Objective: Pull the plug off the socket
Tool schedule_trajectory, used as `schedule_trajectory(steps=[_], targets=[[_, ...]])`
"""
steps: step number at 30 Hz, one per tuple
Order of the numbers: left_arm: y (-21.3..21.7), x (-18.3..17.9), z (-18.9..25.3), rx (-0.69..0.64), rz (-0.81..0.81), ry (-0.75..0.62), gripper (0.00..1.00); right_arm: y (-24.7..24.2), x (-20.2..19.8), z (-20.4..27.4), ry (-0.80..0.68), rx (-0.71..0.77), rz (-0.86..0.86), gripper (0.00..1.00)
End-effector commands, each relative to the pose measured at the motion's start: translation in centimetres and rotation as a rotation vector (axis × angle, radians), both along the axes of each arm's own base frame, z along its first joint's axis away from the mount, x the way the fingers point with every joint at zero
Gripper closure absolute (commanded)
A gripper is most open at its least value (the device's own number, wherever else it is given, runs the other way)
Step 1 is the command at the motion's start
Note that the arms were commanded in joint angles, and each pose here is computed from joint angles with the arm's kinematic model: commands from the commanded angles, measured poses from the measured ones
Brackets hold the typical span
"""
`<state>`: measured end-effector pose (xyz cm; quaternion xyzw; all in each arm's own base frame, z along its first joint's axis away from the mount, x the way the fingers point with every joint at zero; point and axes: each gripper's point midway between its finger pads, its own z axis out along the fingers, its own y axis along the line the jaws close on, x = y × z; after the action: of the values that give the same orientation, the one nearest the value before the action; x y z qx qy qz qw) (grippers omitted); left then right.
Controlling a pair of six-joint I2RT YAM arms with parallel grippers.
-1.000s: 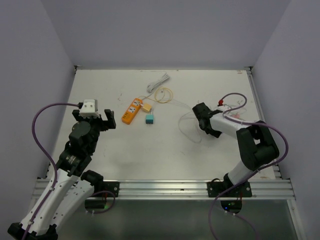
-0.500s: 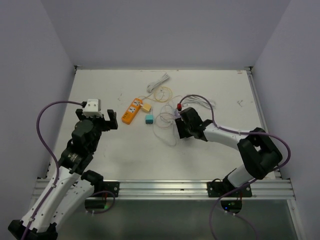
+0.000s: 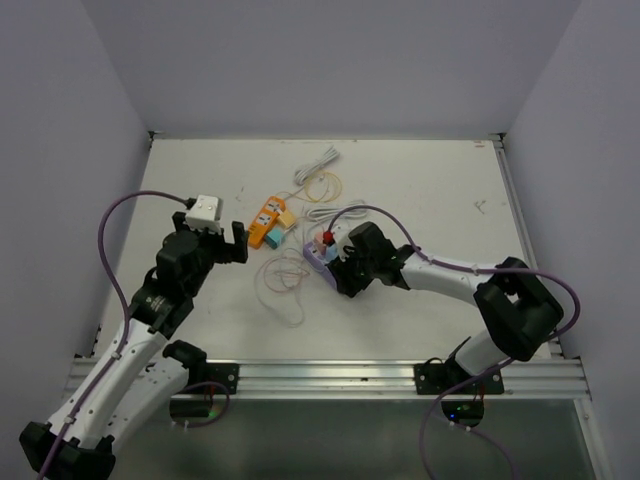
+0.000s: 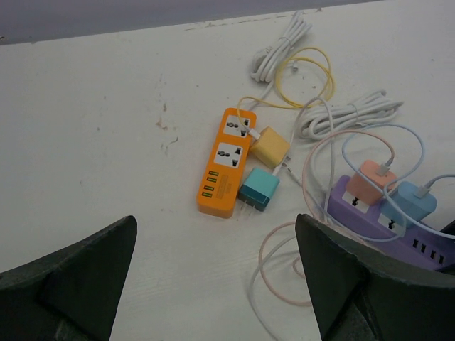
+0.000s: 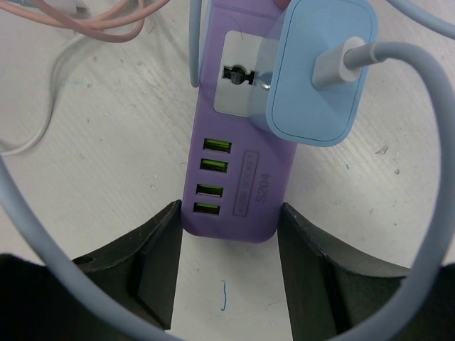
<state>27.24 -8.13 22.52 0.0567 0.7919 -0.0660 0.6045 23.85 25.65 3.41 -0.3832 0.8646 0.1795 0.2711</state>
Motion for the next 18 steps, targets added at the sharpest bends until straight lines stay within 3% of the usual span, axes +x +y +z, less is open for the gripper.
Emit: schedule_trajectory(steps=[1, 11, 18], targets=[[-1.8, 0.3, 0.4, -0.013, -0.098, -0.029, 0.04, -0.1, -1.8, 0.3, 0.063, -0.001, 0.038, 0.63], [-5.6, 0.6, -1.0, -0.098, -0.245, 0.097, 0.04, -0.9, -2.0, 0.3, 0.048, 0.024, -0.049, 0.42], [-7.4, 0.0, -0.9, -0.187, -0.294, 0.118, 0.05, -1.4, -2.2, 3.2, -0.007, 0.076, -0.073, 0.23]])
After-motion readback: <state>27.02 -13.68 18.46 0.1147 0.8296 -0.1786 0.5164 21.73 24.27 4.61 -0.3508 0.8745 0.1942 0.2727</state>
